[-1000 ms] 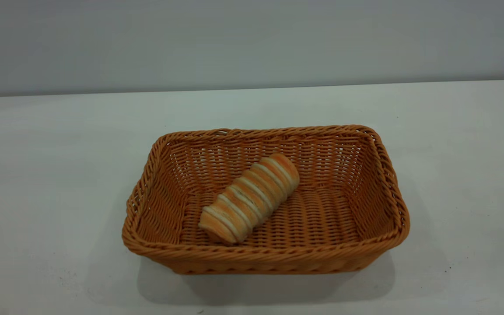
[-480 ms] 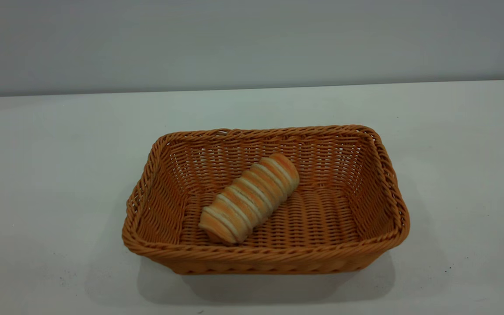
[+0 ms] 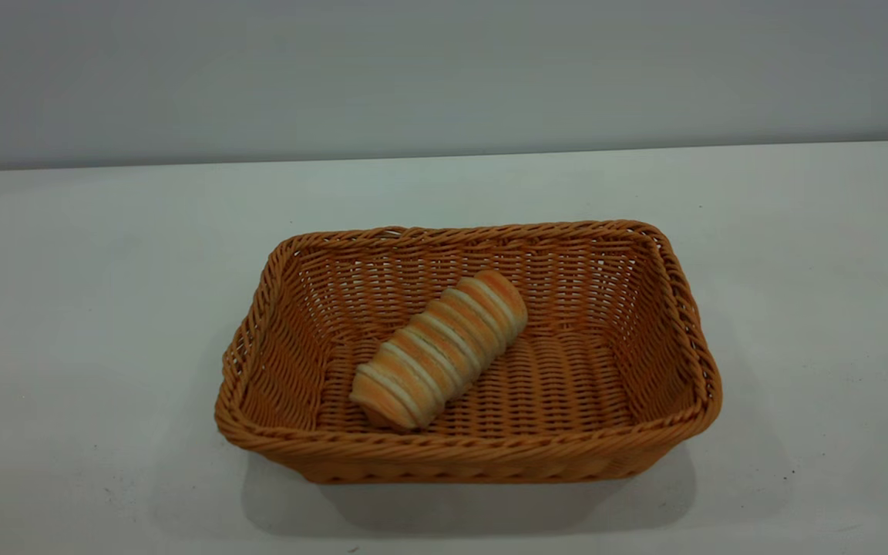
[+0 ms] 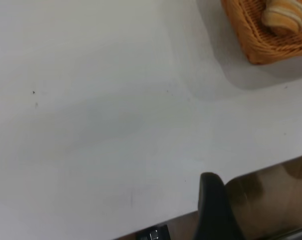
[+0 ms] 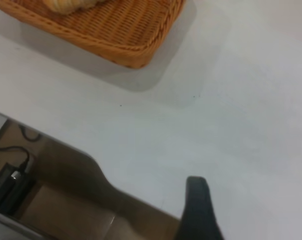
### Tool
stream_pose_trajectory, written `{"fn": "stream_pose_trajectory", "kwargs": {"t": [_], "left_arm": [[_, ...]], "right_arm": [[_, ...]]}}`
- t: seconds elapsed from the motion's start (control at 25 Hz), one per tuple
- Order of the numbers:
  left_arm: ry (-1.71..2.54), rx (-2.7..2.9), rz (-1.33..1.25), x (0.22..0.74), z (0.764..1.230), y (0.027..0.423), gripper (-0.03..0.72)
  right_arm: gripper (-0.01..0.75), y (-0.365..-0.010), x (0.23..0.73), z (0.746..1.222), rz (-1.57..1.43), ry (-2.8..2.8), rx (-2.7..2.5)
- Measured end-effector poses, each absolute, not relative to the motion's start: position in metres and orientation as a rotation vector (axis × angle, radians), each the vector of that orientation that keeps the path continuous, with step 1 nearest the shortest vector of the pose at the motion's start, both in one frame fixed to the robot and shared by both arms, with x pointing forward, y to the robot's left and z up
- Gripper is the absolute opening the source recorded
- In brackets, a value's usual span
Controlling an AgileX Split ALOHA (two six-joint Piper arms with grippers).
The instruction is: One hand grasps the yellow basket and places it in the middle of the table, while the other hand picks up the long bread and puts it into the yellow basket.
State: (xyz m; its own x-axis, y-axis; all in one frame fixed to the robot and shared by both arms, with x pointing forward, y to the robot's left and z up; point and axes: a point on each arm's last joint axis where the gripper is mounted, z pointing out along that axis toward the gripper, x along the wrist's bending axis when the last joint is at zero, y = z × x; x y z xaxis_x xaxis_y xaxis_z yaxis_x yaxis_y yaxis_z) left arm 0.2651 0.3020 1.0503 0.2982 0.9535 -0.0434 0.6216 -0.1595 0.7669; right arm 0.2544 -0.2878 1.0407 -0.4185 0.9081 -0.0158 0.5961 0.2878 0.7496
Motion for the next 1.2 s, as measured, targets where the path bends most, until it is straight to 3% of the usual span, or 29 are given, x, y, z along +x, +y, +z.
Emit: {"fn": "stream_pose_trajectory", "kwargs": {"t": [1.2], "left_arm": [[1.379,1.941,0.561,0.2625,1.0440,0.2991,0.521]], "right_arm": [[0.544,-0.2890,0.2518,1.0408,0.959,2.102,1.336]]}}
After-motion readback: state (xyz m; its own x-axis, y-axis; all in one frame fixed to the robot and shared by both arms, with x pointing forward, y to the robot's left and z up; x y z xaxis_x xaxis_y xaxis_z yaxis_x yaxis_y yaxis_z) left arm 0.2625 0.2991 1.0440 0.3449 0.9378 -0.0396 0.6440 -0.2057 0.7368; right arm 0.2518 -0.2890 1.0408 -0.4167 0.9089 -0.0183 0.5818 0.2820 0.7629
